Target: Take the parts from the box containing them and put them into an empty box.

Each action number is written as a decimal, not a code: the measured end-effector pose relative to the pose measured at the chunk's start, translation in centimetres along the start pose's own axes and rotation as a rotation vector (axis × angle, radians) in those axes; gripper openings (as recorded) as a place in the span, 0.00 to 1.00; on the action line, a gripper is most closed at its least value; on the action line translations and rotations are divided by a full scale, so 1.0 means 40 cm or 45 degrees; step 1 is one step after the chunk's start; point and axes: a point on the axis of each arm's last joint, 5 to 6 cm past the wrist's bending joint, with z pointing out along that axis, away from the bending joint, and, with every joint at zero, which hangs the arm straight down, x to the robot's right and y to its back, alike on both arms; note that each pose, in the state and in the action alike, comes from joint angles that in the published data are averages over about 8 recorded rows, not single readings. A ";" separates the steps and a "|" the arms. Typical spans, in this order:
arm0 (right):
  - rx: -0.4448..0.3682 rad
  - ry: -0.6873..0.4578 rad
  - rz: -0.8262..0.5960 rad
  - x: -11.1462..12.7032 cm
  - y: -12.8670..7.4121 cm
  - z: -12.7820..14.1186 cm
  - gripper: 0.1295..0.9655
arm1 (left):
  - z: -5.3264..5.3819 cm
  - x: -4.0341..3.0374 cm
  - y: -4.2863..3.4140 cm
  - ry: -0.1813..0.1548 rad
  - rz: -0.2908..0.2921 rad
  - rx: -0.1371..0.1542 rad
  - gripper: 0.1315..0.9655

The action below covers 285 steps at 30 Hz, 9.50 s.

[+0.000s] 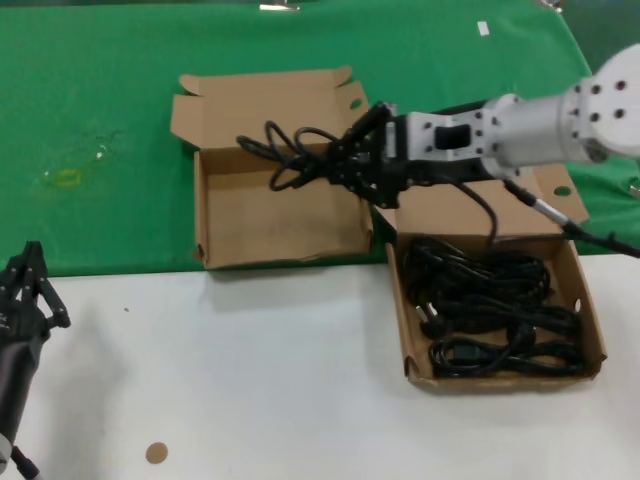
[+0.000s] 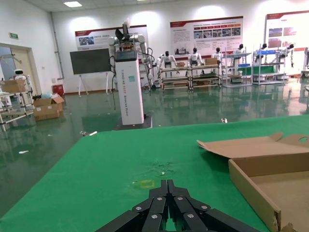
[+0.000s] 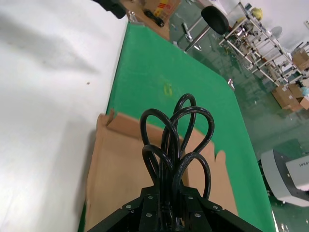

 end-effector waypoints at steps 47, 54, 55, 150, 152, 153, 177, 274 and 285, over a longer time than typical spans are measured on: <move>-0.065 0.014 -0.075 0.019 -0.001 0.243 0.26 | 0.000 0.000 0.000 0.000 0.000 0.000 0.02; -0.055 0.026 -0.064 0.017 -0.003 0.230 0.33 | 0.000 0.000 0.000 0.000 0.000 0.000 0.02; -0.053 0.028 -0.062 0.016 -0.004 0.226 0.35 | 0.000 0.000 0.000 0.000 0.000 0.000 0.02; 0.011 1.106 1.393 -0.631 0.066 -0.087 1.00 | 0.000 0.000 0.000 0.000 0.000 0.000 1.00; 0.010 1.109 1.396 -0.633 0.066 -0.088 1.00 | 0.000 0.000 0.000 0.000 0.000 0.000 1.00; 0.010 1.109 1.397 -0.633 0.066 -0.089 1.00 | 0.000 0.000 0.000 0.000 0.000 0.000 1.00; 0.009 1.110 1.397 -0.633 0.066 -0.089 1.00 | 0.000 0.000 0.000 0.000 0.000 0.000 1.00; 0.009 1.110 1.397 -0.633 0.066 -0.089 1.00 | 0.000 0.000 0.000 0.000 0.000 0.000 1.00; 0.009 1.110 1.397 -0.633 0.066 -0.089 1.00 | 0.000 0.000 0.000 0.000 0.000 0.000 1.00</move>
